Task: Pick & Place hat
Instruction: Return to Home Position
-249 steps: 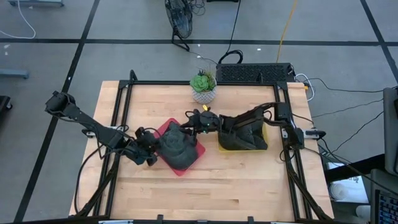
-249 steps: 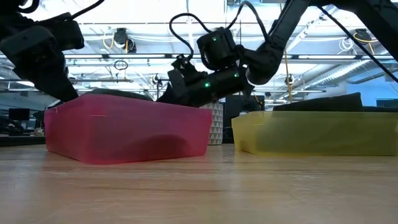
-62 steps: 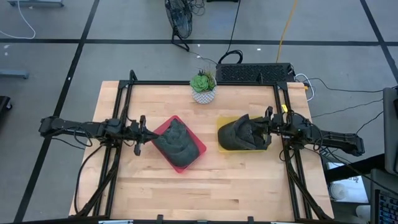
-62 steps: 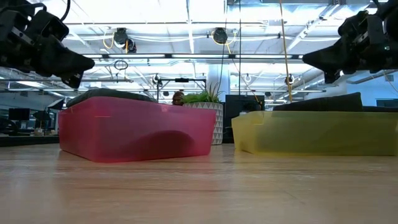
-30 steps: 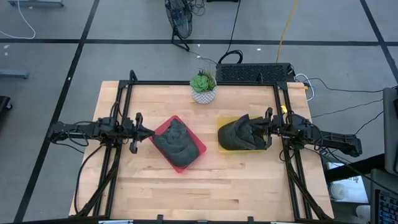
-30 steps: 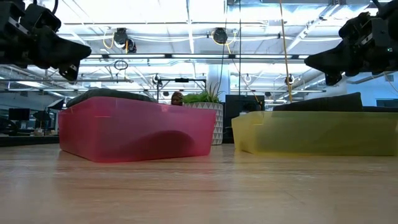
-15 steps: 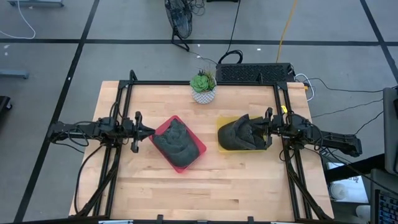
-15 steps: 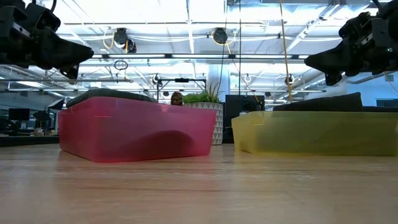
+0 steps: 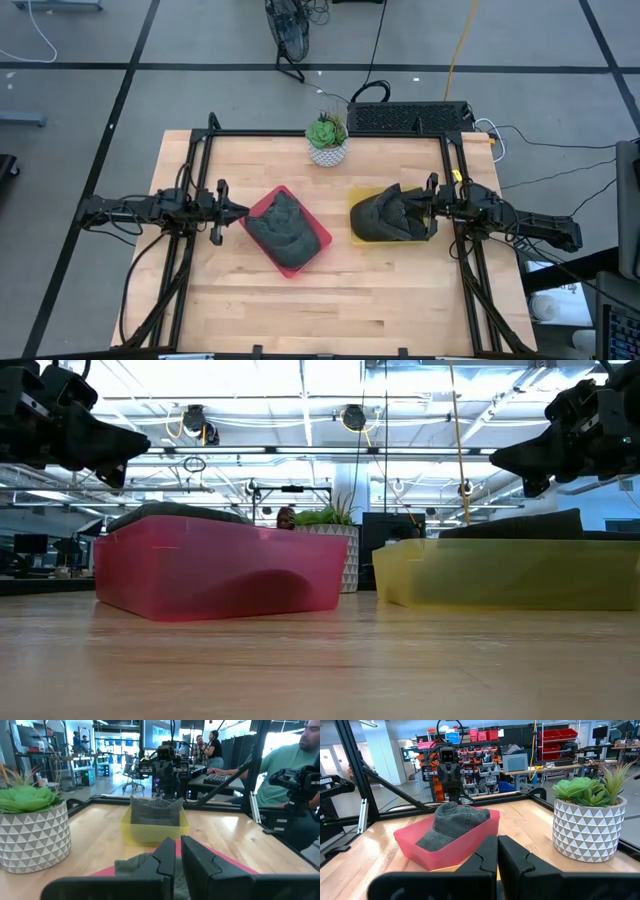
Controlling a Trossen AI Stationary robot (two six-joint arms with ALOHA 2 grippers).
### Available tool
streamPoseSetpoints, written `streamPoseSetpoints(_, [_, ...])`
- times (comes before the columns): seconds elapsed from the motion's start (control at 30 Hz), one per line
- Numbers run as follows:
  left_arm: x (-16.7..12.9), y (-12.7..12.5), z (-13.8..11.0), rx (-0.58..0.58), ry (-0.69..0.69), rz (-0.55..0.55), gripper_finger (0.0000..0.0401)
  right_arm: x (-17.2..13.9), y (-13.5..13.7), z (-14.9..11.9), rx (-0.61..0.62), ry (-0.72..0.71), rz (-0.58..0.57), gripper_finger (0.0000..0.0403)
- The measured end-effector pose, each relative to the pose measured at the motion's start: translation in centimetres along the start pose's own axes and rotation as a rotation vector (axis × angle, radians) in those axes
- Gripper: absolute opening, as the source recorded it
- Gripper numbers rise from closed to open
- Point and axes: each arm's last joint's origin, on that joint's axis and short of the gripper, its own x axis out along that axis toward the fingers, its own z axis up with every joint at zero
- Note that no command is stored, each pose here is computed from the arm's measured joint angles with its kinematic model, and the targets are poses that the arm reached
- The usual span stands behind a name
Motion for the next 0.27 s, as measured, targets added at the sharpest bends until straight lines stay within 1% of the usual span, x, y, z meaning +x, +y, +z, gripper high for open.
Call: streamPoseSetpoints(0.27, [0.00,-0.01,0.07,0.000,-0.008,-0.001,0.0037,0.00,0.00,0.00,0.000,0.000,0.000,0.0000])
